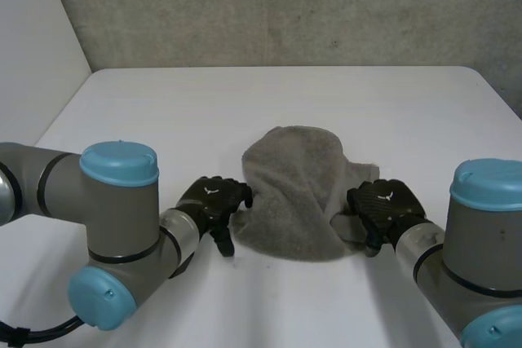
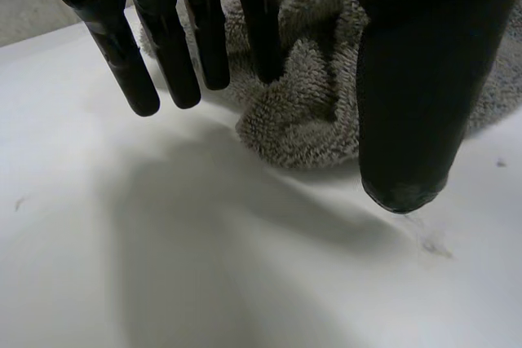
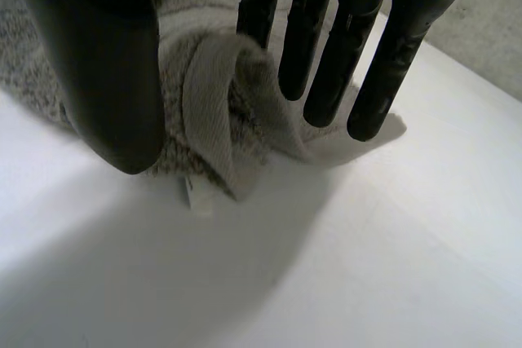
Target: Fold the towel.
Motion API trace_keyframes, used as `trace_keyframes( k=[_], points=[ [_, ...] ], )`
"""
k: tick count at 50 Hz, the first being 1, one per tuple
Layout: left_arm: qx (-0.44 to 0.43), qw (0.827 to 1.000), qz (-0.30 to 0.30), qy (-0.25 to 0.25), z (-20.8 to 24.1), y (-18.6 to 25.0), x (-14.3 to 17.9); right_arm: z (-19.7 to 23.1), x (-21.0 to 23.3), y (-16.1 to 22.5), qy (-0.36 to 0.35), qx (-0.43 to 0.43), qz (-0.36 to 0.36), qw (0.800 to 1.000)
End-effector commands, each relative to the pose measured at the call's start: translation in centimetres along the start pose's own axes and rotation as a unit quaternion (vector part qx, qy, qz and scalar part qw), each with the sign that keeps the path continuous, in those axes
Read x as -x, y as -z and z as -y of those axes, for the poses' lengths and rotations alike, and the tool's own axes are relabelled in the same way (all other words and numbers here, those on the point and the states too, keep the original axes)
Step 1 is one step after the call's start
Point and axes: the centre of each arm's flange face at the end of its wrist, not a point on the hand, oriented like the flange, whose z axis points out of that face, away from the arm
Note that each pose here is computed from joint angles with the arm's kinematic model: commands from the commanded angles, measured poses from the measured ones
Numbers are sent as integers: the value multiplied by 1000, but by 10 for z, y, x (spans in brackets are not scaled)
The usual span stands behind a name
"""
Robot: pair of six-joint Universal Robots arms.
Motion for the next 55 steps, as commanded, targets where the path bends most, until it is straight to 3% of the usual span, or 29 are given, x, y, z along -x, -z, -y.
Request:
trace_keyframes(
  k=[1,13,19,21,22,24,25,26,27,28,29,30,31,32,33,34,36,38,39,40,41,43,44,45,46,47,50,52,55],
  points=[
    [-16,1000,-6,-2,-3,-7,-6,-6,1,-7,0,-4,-6,1000],
    [-35,999,-13,-13,-5,-18,-12,14,-5,-21,18,-77,-27,997],
    [-112,994,0,-19,37,-29,-6,34,-12,-38,53,-127,-48,989],
    [-190,982,16,-20,86,-31,4,66,-20,-50,79,-188,-72,976],
    [-190,981,16,-20,86,-31,4,67,-20,-50,79,-189,-72,976],
    [-233,972,23,-22,114,-26,8,117,-34,-54,88,-284,-109,948],
    [-279,959,33,-23,145,-18,14,118,-34,-54,89,-285,-109,948],
    [-327,943,49,-22,177,-6,22,150,-44,-50,84,-351,-135,923],
    [-328,943,50,-22,177,-6,22,175,-52,-45,82,-402,-155,899],
    [-378,923,73,-17,208,9,32,175,-52,-45,82,-403,-155,898],
    [-379,923,73,-17,208,9,33,203,-62,-33,77,-465,-181,863],
    [-433,896,96,-10,239,30,39,226,-70,-19,69,-516,-198,830],
    [-468,877,110,-6,258,48,42,226,-70,-19,69,-517,-199,830],
    [-469,876,110,-6,258,48,42,242,-74,-7,60,-552,-208,805],
    [-491,863,117,-3,269,62,42,242,-74,-7,60,-552,-208,805],
    [-492,863,117,-3,269,62,42,248,-73,-1,52,-567,-204,796],
    [-506,855,117,-7,274,77,40,247,-72,0,49,-563,-198,801],
    [-501,858,114,-9,270,79,37,230,-60,-6,44,-516,-170,838],
    [-490,865,113,-9,262,79,35,230,-60,-6,44,-516,-169,839],
    [-490,865,113,-9,262,79,35,217,-50,-10,42,-481,-149,863],
    [-474,873,111,-11,252,77,34,216,-50,-10,42,-481,-149,863],
    [-456,883,106,-13,239,72,31,188,-33,-15,42,-406,-113,906],
    [-435,895,97,-16,224,67,28,188,-33,-15,42,-406,-113,906],
    [-435,895,97,-16,224,67,28,174,-27,-17,42,-370,-98,923],
    [-409,908,88,-19,207,59,26,159,-23,-19,43,-335,-85,937],
    [-381,921,79,-21,187,51,23,159,-23,-19,43,-335,-85,937],
    [-352,933,67,-23,167,44,19,132,-14,-23,44,-276,-63,958],
    [-289,956,51,-22,122,30,12,118,-11,-25,45,-251,-54,965],
    [-214,976,40,-18,73,15,6,88,-4,-37,47,-203,-41,977]
  ],
)
